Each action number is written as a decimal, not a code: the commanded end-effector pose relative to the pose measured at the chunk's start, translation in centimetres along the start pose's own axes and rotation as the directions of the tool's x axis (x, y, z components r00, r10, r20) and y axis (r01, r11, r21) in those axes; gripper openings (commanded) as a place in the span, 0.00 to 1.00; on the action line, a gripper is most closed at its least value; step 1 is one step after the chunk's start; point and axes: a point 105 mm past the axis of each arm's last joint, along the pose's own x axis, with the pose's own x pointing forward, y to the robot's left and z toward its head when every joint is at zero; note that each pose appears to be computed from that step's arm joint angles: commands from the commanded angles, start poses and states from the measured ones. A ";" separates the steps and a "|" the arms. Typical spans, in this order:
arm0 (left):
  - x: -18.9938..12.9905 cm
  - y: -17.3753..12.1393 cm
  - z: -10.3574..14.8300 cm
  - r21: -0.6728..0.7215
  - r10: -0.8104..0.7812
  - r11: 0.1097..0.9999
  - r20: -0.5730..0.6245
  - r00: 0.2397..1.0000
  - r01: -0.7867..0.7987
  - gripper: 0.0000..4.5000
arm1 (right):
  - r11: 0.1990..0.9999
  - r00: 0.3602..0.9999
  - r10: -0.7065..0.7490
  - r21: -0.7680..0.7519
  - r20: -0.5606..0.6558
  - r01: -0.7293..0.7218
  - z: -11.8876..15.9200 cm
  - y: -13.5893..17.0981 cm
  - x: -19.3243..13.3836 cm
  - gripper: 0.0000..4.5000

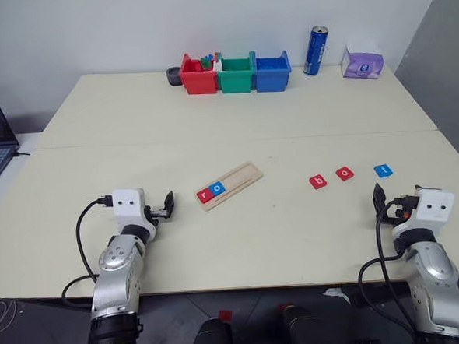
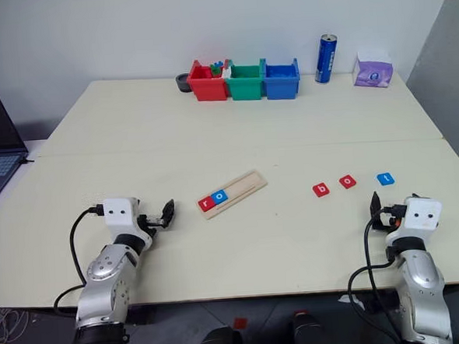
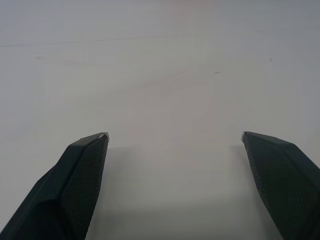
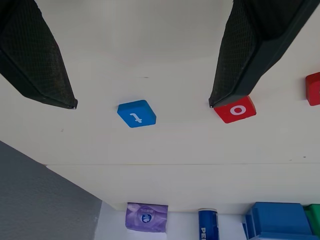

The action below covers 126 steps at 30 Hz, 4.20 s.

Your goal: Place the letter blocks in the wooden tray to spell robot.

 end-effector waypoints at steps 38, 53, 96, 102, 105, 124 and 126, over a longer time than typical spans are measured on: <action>0.7 -4.4 2.0 0.094 -0.478 0.873 -0.025 0.878 0.478 1.00 | 0.845 0.845 0.534 0.014 -0.007 -0.534 1.8 8.3 -2.2 1.00; 2.4 -7.1 1.8 0.133 -0.717 0.659 -0.184 0.672 0.740 1.00 | 0.518 0.525 0.848 -0.092 -0.075 -0.850 5.1 14.0 -5.9 1.00; -2.5 -13.6 0.0 0.158 -0.864 0.109 -0.472 0.172 0.981 0.75 | 0.397 0.403 0.888 -0.075 -0.220 -0.915 4.2 11.9 -9.5 1.00; -2.9 -15.3 -0.7 0.166 -0.860 0.018 -0.501 0.100 0.986 0.75 | 0.399 0.400 0.874 -0.063 -0.275 -0.915 3.9 10.6 -10.4 1.00; -2.9 -15.6 -0.9 0.172 -0.855 -0.005 -0.511 0.085 0.985 0.75 | 0.410 0.412 0.864 -0.072 -0.290 -0.909 3.8 10.2 -10.4 1.00; -2.8 -16.4 -0.9 0.202 -0.870 -0.030 -0.488 0.073 0.979 0.99 | 0.415 0.415 0.863 -0.066 -0.288 -0.908 3.8 10.6 -10.6 1.00; -2.7 -16.3 -0.6 0.216 -0.875 -0.028 -0.477 0.081 0.976 0.99 | 0.413 0.414 0.864 -0.066 -0.287 -0.908 3.8 10.6 -10.5 1.00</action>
